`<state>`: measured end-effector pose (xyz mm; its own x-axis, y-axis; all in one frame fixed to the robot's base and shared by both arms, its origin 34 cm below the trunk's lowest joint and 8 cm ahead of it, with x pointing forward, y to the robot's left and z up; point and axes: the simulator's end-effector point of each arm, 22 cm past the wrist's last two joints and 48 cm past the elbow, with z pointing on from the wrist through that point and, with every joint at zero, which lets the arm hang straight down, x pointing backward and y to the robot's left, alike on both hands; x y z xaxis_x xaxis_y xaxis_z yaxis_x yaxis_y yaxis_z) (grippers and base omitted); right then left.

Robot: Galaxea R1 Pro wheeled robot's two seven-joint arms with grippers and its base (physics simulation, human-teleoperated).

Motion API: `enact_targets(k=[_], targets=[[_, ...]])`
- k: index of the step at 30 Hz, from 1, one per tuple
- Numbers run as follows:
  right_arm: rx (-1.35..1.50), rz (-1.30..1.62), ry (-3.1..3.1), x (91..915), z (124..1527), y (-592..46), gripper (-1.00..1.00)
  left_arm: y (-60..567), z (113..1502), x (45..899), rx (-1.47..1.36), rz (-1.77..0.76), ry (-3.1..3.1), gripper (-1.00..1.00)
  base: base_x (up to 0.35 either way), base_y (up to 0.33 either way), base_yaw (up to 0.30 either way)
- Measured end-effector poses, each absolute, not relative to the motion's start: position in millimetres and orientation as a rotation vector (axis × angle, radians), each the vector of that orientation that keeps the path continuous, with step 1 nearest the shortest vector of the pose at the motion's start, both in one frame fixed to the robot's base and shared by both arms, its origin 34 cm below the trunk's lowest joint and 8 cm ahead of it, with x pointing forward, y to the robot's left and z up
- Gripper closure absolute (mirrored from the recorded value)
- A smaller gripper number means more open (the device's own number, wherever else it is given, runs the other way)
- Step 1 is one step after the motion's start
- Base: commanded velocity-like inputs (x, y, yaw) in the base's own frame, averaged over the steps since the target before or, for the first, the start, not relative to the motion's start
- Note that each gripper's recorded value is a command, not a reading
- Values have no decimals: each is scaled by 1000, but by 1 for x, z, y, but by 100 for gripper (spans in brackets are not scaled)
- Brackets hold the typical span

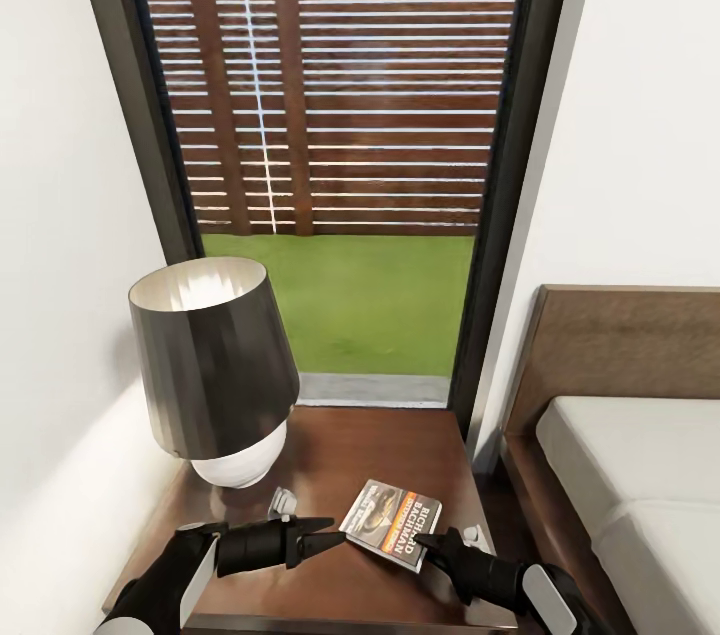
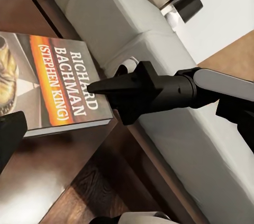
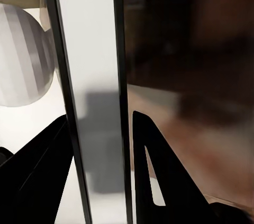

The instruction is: In the bedroom, move the book from the bed onto either nightstand, and place the two sandals side by side next to the bed.

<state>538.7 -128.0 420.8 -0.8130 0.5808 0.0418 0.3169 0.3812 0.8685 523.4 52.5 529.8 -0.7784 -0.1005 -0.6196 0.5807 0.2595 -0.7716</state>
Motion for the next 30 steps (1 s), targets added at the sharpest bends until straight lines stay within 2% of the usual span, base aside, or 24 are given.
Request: enact_targets(k=[8, 9, 30], targets=[[793, 1402, 2374, 539, 421, -128, 100, 52, 530, 523, 433, -1564, 1970, -100, 0, 0, 0], [793, 1402, 2374, 539, 421, -128, -100, 52, 530, 523, 434, -1564, 1970, -100, 0, 0, 0], [793, 1402, 2372, 539, 421, -128, -100, 52, 530, 523, 434, -1566, 1969, -100, 0, 0, 0]])
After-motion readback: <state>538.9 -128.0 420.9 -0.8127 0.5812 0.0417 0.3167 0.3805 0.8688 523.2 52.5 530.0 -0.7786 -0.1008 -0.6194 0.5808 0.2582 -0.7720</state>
